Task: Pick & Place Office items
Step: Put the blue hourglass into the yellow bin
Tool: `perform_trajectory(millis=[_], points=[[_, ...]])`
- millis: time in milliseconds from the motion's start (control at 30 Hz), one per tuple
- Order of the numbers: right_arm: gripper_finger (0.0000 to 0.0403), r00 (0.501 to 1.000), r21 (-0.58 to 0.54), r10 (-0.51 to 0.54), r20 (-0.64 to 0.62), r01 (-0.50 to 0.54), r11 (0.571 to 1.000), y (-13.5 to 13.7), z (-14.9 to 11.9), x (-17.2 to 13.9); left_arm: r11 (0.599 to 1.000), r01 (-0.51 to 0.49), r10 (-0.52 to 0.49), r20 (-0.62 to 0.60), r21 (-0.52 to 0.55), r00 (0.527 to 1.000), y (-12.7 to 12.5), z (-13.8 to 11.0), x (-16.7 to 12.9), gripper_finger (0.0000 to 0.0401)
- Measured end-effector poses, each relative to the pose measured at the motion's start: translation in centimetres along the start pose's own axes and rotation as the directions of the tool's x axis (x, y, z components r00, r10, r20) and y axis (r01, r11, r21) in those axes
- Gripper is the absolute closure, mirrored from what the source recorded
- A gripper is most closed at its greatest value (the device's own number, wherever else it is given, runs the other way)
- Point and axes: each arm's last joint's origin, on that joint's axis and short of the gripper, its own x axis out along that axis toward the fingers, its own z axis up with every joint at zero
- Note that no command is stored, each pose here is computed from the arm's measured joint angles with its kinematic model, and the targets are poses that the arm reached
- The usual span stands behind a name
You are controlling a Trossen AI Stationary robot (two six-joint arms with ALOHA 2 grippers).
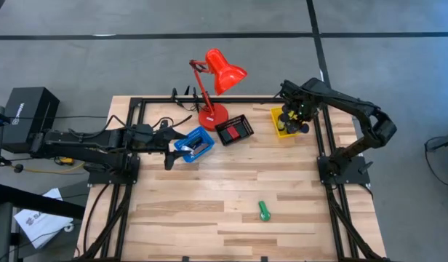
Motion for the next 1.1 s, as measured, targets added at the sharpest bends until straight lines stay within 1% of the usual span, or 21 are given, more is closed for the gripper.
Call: perform_trajectory(millis=[67,167,233,300,400,533,567,700,767,967,1100], points=[[0.0184,0.999,-0.005,-0.032,-0.006,0.032,0.999,-0.2,-0.4,-0.6,1.000,0.000,0.000,0.000,0.000,1.000,0.0,0.0,0.0,0.0116],[0.0221,0.999,-0.005,-0.037,0.001,0.037,0.999,-0.4,-1.2,-1.4,1.000,0.000,0.000,0.000,0.000,1.000,0.0,0.0,0.0,0.0116],[0.0249,0.999,0.028,-0.036,0.016,0.035,0.999,-0.5,-1.7,-1.6,1.000,0.000,0.000,0.000,0.000,1.000,0.0,0.0,0.0,0.0116],[0.0279,0.999,0.062,-0.036,0.013,0.035,0.997,-0.5,-2.2,-1.2,1.000,0.000,0.000,0.000,0.000,1.000,0.0,0.0,0.0,0.0116],[0.0326,0.999,0.082,-0.039,-0.014,0.040,0.996,-0.5,-2.8,-0.3,1.000,0.000,0.000,0.000,0.000,1.000,0.0,0.0,0.0,0.0116],[0.0389,0.999,0.089,-0.038,-0.007,0.038,0.995,-0.3,-2.8,0.6,1.000,0.000,0.000,0.000,0.000,1.000,0.0,0.0,0.0,0.0116],[0.0395,0.999,0.089,-0.038,-0.008,0.038,0.995,-0.3,-2.7,0.7,1.000,-0.001,0.001,0.000,0.000,1.000,0.0,0.0,0.0,0.0116],[0.0389,0.998,0.101,-0.028,0.059,0.022,0.995,-0.2,-2.0,0.7,1.000,-0.001,0.001,0.000,0.000,1.000,0.0,0.0,0.0,0.0116],[0.0396,0.996,0.105,-0.026,0.081,0.017,0.994,-0.2,-1.8,0.7,1.000,0.000,0.000,0.000,0.000,1.000,0.0,0.0,0.0,0.0116],[0.0401,0.998,0.106,-0.027,0.065,0.020,0.994,-0.3,-1.9,0.7,1.000,0.015,-0.015,0.000,0.008,1.000,-0.3,0.0,-0.1,0.0116],[0.0401,0.996,0.109,-0.025,0.080,0.017,0.994,-0.3,-1.8,0.7,1.000,0.024,-0.024,0.000,0.012,1.000,-0.5,0.0,-0.1,0.0116]])
